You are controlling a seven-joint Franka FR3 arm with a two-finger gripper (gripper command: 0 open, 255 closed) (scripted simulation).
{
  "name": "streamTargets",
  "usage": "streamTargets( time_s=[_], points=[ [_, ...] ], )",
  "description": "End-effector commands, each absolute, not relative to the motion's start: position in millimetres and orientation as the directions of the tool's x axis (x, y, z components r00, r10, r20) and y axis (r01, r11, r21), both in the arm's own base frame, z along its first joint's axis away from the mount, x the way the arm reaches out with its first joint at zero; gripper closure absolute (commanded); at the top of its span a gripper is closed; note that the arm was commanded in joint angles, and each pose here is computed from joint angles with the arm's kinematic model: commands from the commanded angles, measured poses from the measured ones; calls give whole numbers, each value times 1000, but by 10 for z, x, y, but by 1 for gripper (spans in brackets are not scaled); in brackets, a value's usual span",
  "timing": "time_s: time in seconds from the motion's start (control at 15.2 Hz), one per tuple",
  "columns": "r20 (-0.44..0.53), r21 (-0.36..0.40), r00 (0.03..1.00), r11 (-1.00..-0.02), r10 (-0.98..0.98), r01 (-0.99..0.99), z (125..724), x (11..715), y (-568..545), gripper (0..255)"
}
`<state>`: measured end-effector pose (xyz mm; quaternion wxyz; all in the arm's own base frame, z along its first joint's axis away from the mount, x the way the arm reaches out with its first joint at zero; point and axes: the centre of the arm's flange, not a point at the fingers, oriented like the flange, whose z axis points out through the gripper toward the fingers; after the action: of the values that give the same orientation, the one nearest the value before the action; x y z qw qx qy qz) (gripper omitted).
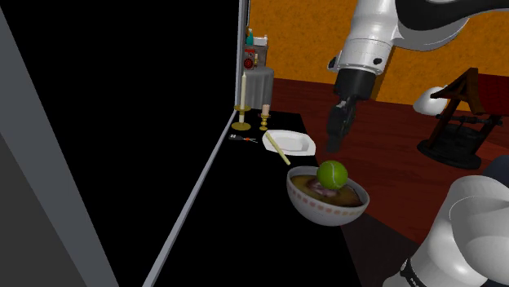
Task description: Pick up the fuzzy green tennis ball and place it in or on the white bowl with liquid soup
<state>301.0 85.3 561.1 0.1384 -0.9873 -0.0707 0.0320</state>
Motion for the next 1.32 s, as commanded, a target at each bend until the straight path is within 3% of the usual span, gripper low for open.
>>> streamTargets(
  time_s=[0.0,0.13,0.59,1.12,1.19,1.25],
  points=[
    [-36,-257,993,-961,116,103,5491,3007,882,0],
    [-21,-221,998,-974,57,51,5276,3005,928,0],
    [-21,-221,998,-974,57,51,4916,2993,1009,0],
    [-21,-221,998,-974,57,51,4887,2992,1015,0],
    [-21,-221,998,-974,57,51,4887,2992,1015,255],
    [-21,-221,998,-974,57,51,4887,2992,1015,255]
  ],
)
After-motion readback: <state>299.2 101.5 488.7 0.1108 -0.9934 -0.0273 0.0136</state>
